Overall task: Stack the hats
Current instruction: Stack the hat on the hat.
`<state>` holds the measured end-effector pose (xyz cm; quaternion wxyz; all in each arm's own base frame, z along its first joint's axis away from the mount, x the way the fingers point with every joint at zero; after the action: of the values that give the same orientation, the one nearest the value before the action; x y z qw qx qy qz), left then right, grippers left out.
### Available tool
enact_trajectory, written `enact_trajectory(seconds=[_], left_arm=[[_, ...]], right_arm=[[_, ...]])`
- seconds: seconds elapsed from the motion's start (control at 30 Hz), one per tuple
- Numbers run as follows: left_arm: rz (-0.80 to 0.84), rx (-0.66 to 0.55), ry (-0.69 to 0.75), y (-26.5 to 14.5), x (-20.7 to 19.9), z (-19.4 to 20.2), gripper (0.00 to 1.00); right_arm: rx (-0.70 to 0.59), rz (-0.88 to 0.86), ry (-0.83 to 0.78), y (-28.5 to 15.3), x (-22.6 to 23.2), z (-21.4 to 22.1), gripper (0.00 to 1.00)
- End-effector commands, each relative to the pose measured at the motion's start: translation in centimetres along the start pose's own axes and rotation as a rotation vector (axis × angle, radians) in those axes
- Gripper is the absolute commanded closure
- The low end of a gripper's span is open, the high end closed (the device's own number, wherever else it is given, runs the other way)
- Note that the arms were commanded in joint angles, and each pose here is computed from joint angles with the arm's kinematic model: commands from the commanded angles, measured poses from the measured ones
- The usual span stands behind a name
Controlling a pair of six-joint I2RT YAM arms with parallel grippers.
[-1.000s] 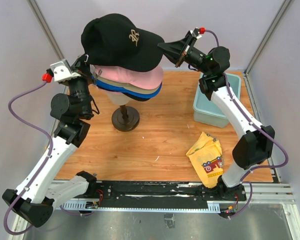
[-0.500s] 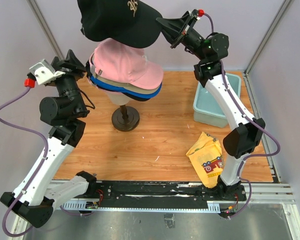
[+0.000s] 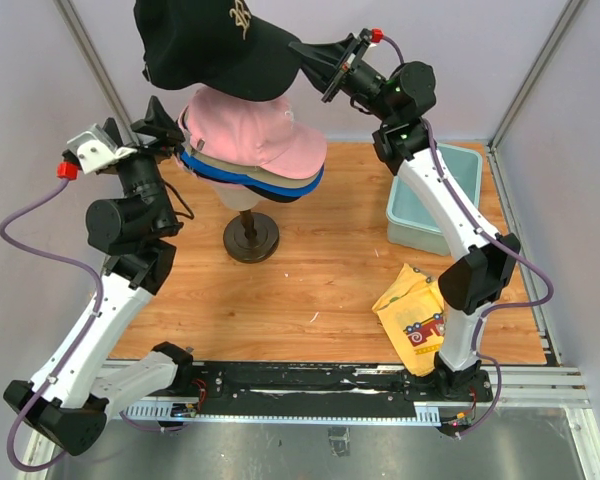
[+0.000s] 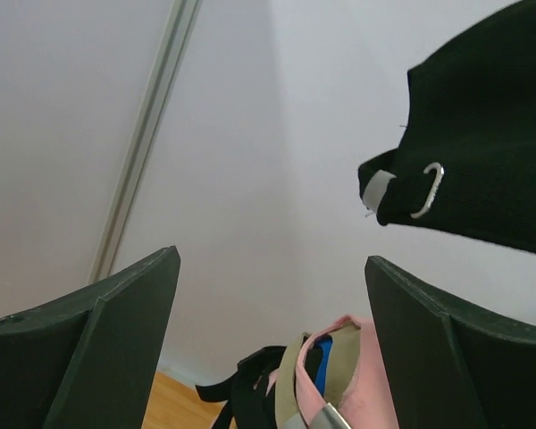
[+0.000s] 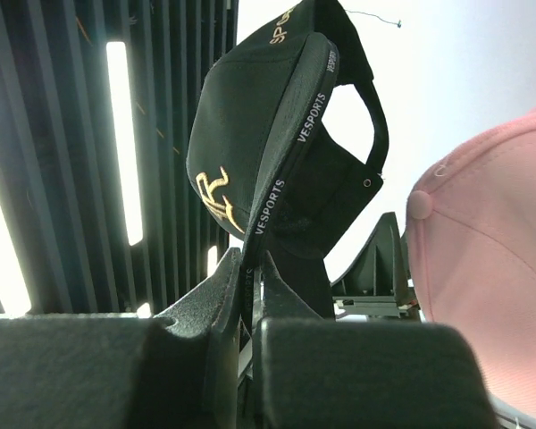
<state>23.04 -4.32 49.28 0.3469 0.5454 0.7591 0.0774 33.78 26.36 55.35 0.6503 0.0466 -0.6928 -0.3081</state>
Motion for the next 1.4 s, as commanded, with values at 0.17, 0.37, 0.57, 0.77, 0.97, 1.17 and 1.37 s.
enact_trajectory(seconds=[0.17,0.37,0.57,0.77,0.97,1.17,1.37], left_arm=[[0.046,-0.069,-0.009,-1.3,1.0,1.2,0.09],[0.02,-0.102,-0.013,-1.3,1.3,0.8,0.09],[-0.006,-0.122,-0.012,-0.4,0.8,-0.4,0.09],[-0.023,-0.129,-0.008,0.8,0.0,-1.4,0.09],[-0.014,-0.126,0.005,2.2,-1.4,-1.7,0.09],[0.003,-0.13,0.02,3.7,-3.0,-1.5,0.09],[0.001,-0.12,0.035,5.0,-4.0,-0.9,0.06]], right_arm=[[0.001,0.05,0.037,-0.1,0.1,0.8,0.99],[-0.005,0.107,0.058,-0.9,-1.7,-0.2,0.99],[-0.018,0.151,0.078,-2.4,-2.7,-1.0,0.99],[-0.039,0.171,0.062,-4.5,-1.9,-1.7,0.99],[-0.031,0.176,0.051,-5.5,-1.2,-2.3,0.99],[-0.005,0.197,0.076,-6.4,-2.2,-2.6,0.99],[0.029,0.203,0.108,-7.0,-3.5,-2.7,0.99]])
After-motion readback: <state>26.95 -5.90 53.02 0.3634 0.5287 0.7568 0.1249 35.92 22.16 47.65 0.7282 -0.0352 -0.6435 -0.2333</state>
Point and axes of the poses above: each gripper's point midway between its finger pads, its own y axis out along the fingers, its own x axis along the line the jaws close on, z = x × y, the point moved 9 cm from there along -y, back along the fingers, and after that the axes turned 1 degree about -y, right-handed, at the moved point
